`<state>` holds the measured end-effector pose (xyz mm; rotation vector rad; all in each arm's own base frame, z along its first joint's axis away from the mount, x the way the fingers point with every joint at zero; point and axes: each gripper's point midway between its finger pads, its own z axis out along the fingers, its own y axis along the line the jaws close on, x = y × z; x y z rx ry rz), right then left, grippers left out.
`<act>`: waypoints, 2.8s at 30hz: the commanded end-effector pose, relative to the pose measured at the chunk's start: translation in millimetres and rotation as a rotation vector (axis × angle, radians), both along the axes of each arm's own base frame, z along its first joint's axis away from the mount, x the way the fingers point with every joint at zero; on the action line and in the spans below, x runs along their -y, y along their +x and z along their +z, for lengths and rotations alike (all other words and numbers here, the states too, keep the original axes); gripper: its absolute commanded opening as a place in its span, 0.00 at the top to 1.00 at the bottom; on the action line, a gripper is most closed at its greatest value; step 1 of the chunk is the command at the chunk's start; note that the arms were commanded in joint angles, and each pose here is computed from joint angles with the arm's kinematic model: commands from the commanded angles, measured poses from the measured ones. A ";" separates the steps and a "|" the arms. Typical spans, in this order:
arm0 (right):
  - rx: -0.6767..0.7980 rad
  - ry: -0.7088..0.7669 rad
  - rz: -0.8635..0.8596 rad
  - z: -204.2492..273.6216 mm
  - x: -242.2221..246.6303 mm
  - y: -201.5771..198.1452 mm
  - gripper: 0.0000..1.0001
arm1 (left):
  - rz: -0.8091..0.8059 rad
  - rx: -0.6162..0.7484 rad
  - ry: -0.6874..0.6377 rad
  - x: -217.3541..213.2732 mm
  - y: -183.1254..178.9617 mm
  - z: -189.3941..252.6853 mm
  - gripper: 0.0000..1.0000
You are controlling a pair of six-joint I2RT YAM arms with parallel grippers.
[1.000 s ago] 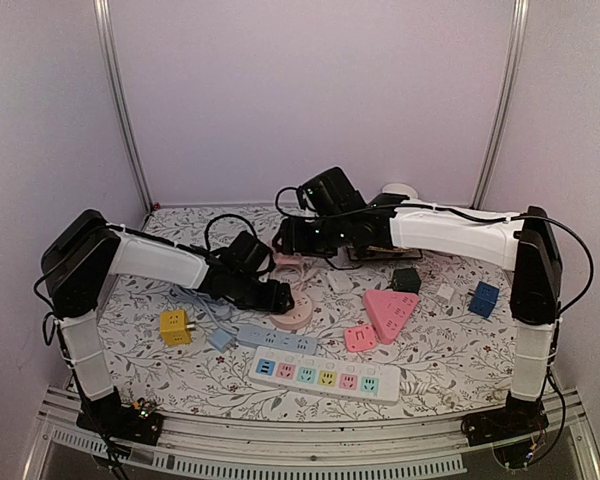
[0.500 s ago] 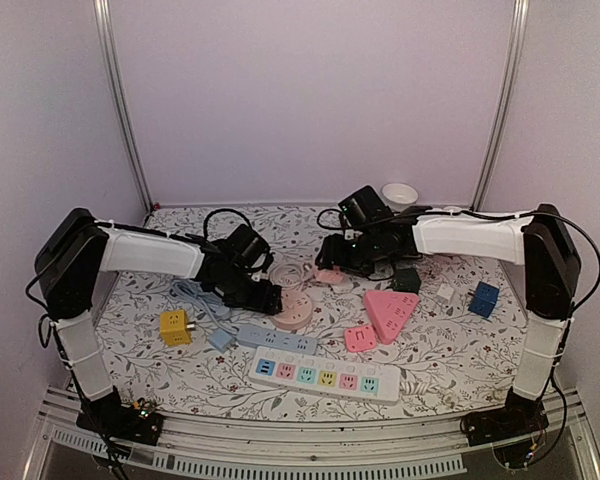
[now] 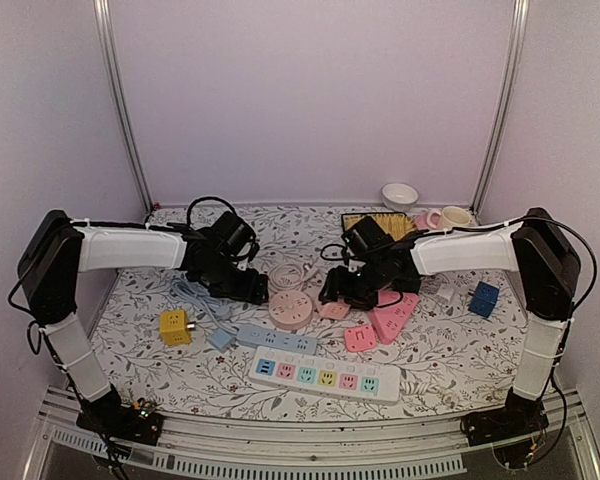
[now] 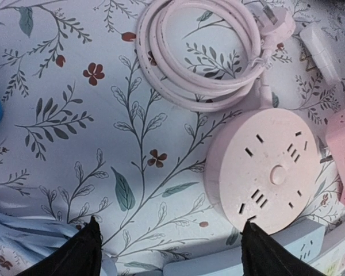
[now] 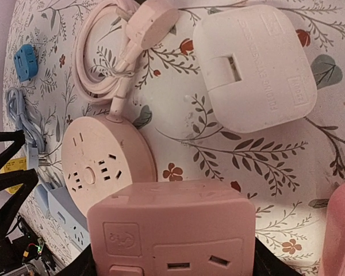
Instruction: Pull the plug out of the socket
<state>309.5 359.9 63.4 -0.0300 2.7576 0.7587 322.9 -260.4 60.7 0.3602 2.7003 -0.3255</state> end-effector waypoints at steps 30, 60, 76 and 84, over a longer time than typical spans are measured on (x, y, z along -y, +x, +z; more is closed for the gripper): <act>-0.018 0.130 0.026 -0.3 -26.0 6.5 0.15 | 0.040 0.018 -0.023 -19.0 2.4 14.2 0.16; 0.059 -0.095 -0.032 10.8 32.6 5.7 0.12 | 0.081 0.082 -0.049 -30.9 9.6 34.5 0.16; 0.306 -0.131 -0.103 86.0 61.5 39.1 0.11 | 0.138 0.224 -0.120 -52.1 23.0 80.5 0.13; 0.505 -0.216 -0.236 141.3 125.2 74.2 0.07 | 0.217 0.357 -0.168 -76.9 47.7 119.4 0.03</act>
